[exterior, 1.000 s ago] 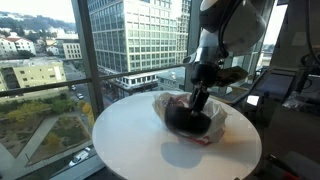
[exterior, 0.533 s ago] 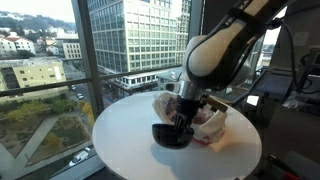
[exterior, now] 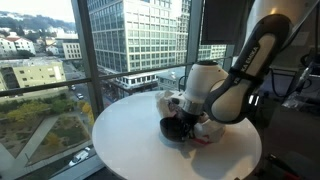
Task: Remove the bowl, clothing, eraser and torch from the plastic bag.
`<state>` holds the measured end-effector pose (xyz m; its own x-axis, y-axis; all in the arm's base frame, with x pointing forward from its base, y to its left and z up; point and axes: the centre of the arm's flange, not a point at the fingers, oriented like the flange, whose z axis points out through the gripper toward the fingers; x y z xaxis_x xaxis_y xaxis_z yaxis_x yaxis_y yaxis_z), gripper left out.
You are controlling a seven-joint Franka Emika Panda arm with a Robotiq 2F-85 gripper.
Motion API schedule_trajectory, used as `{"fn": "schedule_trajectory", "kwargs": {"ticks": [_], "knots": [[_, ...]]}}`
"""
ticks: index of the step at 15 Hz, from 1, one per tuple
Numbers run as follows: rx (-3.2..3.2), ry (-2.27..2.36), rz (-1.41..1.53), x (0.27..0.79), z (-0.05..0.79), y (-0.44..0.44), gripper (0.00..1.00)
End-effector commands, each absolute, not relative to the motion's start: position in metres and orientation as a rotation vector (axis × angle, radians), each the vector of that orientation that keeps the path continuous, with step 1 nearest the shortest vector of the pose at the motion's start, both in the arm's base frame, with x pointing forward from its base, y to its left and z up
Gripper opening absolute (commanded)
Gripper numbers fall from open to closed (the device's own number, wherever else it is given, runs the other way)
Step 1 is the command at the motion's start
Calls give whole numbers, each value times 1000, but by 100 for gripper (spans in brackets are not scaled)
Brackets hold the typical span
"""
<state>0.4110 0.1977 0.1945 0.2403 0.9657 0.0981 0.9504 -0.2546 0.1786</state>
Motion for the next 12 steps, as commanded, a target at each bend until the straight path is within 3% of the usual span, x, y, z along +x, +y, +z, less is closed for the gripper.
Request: {"fn": "schedule_trajectory", "kwargs": {"ticks": [1, 4, 7, 12], "knots": [[2482, 1800, 253, 401, 193, 213, 31], [2593, 1837, 146, 372, 222, 236, 40], [2663, 1820, 146, 359, 269, 252, 63], [2805, 1540, 441, 411, 355, 216, 99]]}}
